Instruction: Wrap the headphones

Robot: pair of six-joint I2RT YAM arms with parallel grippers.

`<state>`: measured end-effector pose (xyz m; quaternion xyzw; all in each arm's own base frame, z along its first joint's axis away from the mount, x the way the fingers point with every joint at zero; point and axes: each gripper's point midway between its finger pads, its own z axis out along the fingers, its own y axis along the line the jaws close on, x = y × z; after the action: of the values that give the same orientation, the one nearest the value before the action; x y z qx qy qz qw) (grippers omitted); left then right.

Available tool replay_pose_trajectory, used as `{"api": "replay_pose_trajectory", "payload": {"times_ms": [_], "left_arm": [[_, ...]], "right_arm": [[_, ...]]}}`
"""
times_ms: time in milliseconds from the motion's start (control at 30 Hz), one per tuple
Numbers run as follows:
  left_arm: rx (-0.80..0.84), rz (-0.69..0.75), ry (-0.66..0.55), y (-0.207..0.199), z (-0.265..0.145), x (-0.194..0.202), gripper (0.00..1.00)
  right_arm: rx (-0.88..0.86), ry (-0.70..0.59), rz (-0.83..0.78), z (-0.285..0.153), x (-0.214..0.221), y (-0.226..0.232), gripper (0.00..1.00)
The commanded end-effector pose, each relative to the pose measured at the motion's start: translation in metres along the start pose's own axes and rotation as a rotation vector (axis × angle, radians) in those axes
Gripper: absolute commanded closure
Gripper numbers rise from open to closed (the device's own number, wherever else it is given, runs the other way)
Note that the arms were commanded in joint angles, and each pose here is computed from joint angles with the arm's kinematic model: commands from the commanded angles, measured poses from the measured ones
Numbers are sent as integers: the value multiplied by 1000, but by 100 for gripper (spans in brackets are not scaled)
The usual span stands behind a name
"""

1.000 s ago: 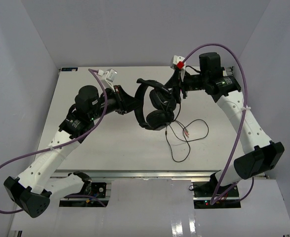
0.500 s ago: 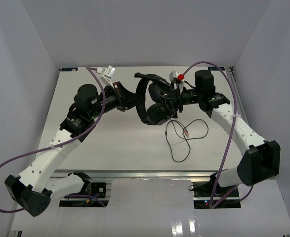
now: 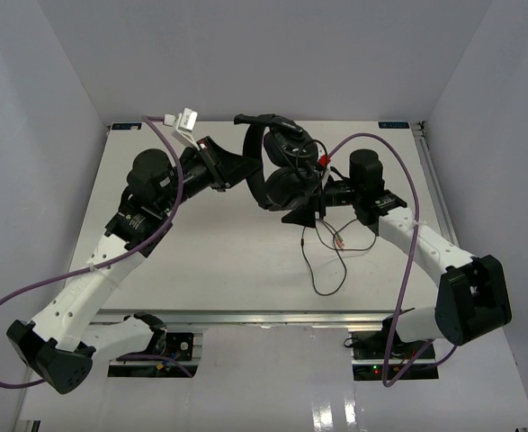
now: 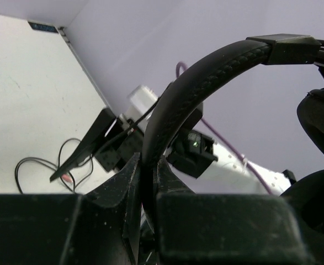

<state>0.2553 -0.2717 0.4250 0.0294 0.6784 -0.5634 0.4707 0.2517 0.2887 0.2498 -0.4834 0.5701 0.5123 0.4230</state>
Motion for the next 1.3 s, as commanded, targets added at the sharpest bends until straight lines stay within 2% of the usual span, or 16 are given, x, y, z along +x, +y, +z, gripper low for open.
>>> {"api": "replay_pose_trajectory", "payload": {"times_ms": [0,167,567,700,833,900,933,967,1100,1267], "left_arm": [[38,-5,-168,-34,-9,-46,100],[-38,-53,-277,-24,-16,-64,100],[-184,-107,-460,-4,-23,-102,100],[-250,-148,-541,12,-25,-112,100],[-312,-165,-596,29,-20,-119,100],[-349,-155,-622,37,-20,-123,100],[-365,-152,-617,42,-18,-122,100],[-373,-142,-617,43,-18,-121,100],[-468,-91,-644,62,-30,-120,100],[-522,-56,-657,72,-42,-118,100]], "right_arm": [[-3,-30,-101,4,-3,2,37],[-35,-8,-118,3,16,13,56],[-61,65,-174,-2,42,41,73],[-36,161,-186,-6,54,45,84],[-33,276,-292,-6,50,46,91],[-43,375,-302,-15,55,49,92],[-31,410,-356,-18,53,42,92],[-5,409,-423,-21,29,36,92],[94,489,-632,-43,-14,33,92],[97,564,-805,-43,-29,54,92]]}}
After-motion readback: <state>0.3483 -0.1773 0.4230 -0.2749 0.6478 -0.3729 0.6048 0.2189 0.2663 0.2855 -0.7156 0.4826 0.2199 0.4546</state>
